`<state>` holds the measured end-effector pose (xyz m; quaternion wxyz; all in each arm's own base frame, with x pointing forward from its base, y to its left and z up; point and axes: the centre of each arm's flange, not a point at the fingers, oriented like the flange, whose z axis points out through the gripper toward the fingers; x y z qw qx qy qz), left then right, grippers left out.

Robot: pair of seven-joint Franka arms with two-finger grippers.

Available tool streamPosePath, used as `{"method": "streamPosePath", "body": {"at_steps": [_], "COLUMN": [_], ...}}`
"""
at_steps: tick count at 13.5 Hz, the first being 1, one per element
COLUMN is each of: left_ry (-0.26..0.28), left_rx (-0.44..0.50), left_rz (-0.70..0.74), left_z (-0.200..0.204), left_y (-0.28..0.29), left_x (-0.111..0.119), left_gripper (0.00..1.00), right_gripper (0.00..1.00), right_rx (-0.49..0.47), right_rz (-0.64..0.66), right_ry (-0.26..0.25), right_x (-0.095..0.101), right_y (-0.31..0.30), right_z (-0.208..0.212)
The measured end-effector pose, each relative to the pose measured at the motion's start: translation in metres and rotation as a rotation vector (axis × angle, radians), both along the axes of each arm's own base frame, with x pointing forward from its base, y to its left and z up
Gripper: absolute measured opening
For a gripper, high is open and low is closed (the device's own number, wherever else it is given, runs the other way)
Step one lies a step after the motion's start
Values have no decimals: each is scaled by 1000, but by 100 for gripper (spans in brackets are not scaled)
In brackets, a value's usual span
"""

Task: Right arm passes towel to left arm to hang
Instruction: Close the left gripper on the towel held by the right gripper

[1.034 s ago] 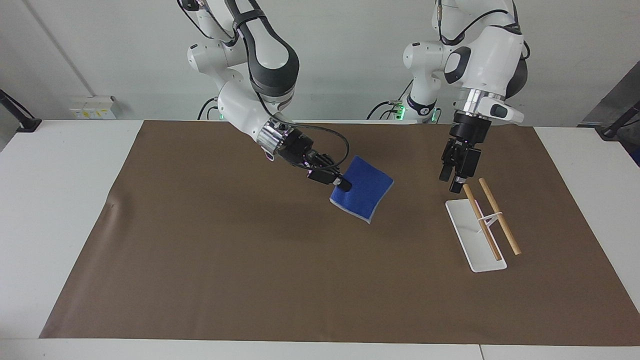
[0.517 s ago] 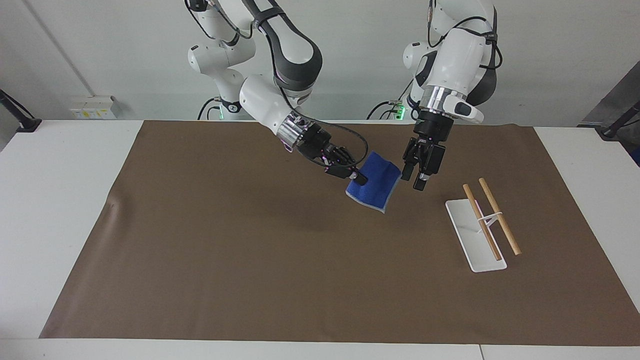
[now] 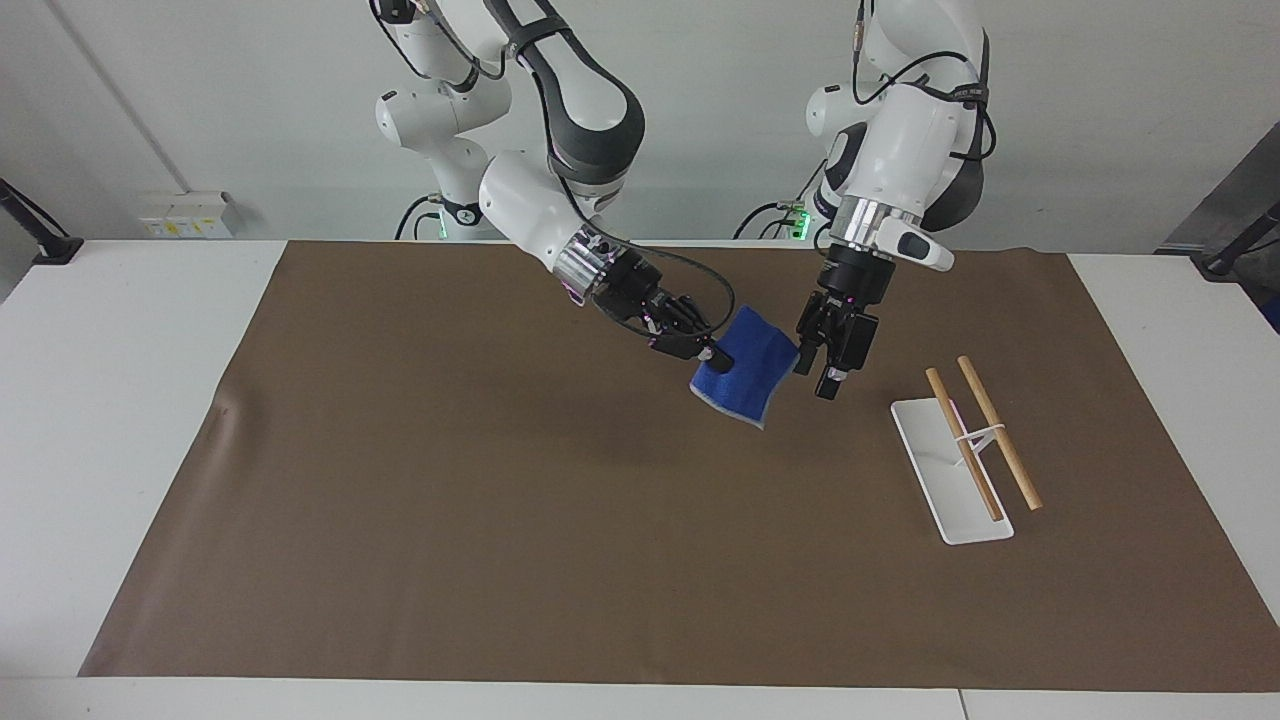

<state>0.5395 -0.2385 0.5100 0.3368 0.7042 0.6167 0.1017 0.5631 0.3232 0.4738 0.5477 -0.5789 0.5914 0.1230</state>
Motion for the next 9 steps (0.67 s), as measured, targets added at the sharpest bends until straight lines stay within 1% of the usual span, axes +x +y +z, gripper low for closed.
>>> {"method": "streamPosePath", "body": {"at_steps": [1,2,3,4,5,6,7,9], "left_ry": [35,59,68,69,69,69,69,66], "left_rx": [12,20,23,23,23,23,23,21], "left_rz": [-10,-17,-20,-20,-20,-20,-22,-29], "left_z": [-5,-8,-9,-8,-8,-8,-8,-6], "left_y": [-2,-3,-3,-3,-3,-4,-4,-9], "left_x": [-2,-4,-4,-4,-4,-4,-4,-6], "left_gripper": [100,100,100,100,93,93,85,80], "right_gripper": [4,4,4,4,4,4,4,4], "right_rx": [0,0,-1,-1,-1,-1,-1,2], "right_rz": [0,0,0,0,0,0,0,-2], "right_ry": [0,1,1,1,1,1,1,3], "right_x": [0,0,0,0,0,0,0,0], "right_y": [0,0,0,0,0,0,0,0], "right_z": [0,-1,-1,-1,-1,-1,-1,-1]}}
